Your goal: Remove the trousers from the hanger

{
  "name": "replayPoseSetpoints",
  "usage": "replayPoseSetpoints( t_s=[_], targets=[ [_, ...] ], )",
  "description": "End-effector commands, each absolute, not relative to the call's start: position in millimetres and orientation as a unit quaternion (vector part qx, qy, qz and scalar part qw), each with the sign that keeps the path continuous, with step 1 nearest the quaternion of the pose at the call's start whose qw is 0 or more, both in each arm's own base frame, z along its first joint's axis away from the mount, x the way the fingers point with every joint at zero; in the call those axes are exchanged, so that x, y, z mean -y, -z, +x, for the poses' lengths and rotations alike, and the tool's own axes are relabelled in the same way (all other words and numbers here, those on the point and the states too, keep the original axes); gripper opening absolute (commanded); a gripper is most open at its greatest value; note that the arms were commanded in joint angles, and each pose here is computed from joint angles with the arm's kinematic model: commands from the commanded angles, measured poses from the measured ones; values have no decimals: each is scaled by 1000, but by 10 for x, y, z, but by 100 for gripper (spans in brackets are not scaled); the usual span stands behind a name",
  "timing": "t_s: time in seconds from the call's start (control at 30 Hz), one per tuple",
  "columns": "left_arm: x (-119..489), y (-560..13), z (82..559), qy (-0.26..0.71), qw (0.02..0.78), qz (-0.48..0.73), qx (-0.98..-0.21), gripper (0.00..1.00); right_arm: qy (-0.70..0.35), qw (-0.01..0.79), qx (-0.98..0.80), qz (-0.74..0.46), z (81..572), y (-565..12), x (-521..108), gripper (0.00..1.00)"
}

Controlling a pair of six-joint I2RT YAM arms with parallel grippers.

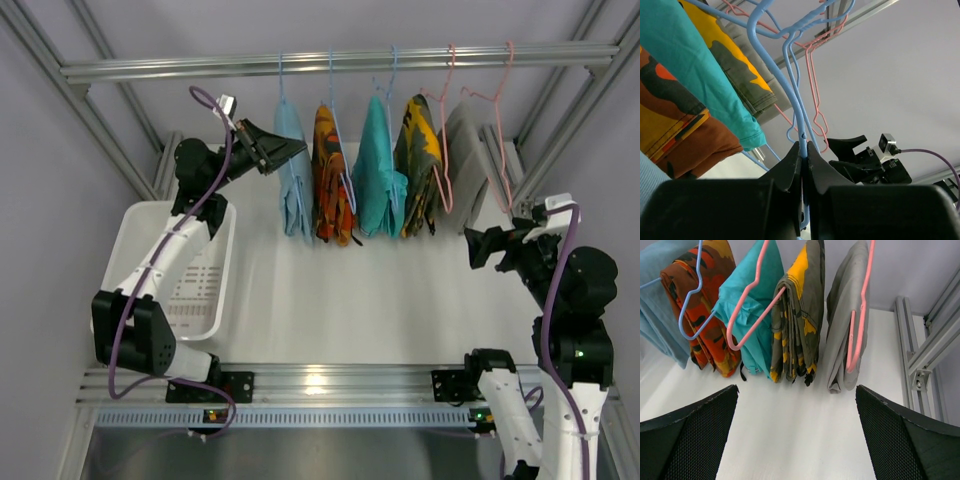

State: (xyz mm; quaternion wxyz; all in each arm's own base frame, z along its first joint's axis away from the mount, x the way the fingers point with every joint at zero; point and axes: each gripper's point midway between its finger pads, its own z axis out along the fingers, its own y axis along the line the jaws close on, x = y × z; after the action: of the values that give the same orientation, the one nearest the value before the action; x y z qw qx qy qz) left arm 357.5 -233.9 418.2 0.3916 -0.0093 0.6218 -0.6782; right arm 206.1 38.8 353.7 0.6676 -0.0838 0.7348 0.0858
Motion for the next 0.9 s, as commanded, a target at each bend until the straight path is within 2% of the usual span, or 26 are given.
replayPoseSetpoints(
  t_s=[0.0, 0.37, 0.77, 0.87],
  targets=[
    [2280, -4805, 3422, 689, 461, 41, -558, 0, -96, 676, -724, -99, 2032, -3673, -452, 99],
    [2185, -5419, 3079, 646, 551, 119, -514, 0, -113, 686, -710, -113, 2020, -3769, -530, 99],
    [2155, -5487, 2854, 610, 595, 179, -491, 0, -168, 688, -696, -116, 2009, -3949, -698, 99],
    [2188, -5536, 2747, 613, 598, 199, -477, 0, -216, 691, -679, -126, 1942, -4060, -851, 100]
  ],
)
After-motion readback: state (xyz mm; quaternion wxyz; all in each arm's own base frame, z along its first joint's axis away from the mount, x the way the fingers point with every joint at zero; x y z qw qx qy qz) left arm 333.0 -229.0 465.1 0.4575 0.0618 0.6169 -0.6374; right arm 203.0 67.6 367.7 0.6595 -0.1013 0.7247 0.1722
